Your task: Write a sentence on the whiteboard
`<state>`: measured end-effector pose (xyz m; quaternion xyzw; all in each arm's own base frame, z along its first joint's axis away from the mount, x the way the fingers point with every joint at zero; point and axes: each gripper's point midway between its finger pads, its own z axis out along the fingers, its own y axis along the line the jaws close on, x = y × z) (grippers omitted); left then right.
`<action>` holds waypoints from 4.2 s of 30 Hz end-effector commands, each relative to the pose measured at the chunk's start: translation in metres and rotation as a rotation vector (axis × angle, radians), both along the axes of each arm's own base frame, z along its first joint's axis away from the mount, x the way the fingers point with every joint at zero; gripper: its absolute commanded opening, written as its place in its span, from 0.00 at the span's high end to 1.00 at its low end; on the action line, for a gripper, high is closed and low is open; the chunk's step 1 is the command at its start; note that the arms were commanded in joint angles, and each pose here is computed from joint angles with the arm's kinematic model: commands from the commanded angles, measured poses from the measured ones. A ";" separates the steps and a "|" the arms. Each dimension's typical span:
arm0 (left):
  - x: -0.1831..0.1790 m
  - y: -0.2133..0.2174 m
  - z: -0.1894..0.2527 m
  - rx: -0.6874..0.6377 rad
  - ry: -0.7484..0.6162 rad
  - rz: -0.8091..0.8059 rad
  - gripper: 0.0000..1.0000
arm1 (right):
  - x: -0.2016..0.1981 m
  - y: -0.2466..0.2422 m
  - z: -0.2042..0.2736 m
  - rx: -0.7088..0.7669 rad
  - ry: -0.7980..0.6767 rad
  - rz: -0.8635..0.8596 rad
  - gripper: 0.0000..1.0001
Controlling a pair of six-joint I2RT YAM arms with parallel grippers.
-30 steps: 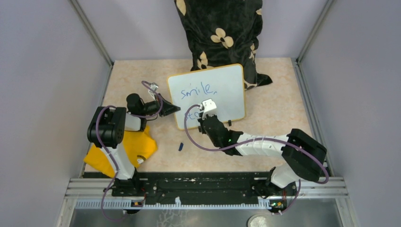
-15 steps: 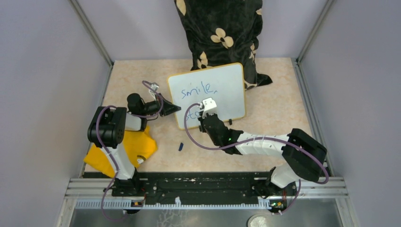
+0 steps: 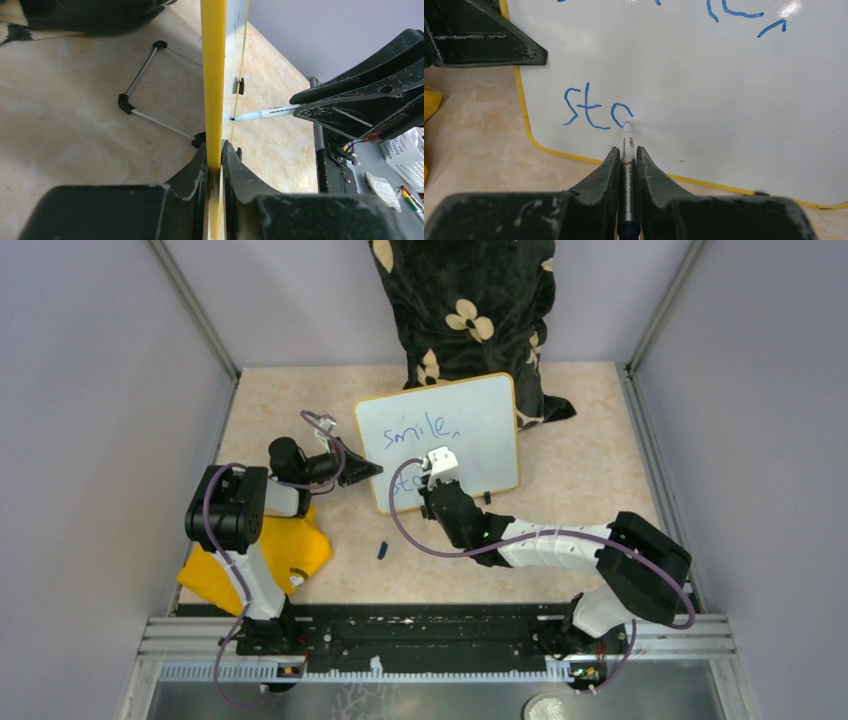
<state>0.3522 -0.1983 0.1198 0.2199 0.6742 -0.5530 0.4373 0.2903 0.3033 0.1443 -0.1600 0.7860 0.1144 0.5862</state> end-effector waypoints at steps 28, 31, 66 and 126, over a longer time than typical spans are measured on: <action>0.001 -0.002 -0.021 0.031 0.037 0.014 1.00 | 0.010 -0.003 0.028 0.088 -0.049 -0.030 1.00; 0.002 -0.002 -0.021 0.031 0.037 0.013 1.00 | 0.007 -0.005 0.025 0.089 -0.039 -0.026 1.00; 0.002 -0.002 -0.022 0.032 0.041 0.014 1.00 | 0.015 -0.010 0.057 0.138 -0.106 -0.053 1.00; 0.002 -0.003 -0.023 0.034 0.042 0.013 1.00 | 0.025 -0.034 0.061 0.178 -0.100 -0.111 1.00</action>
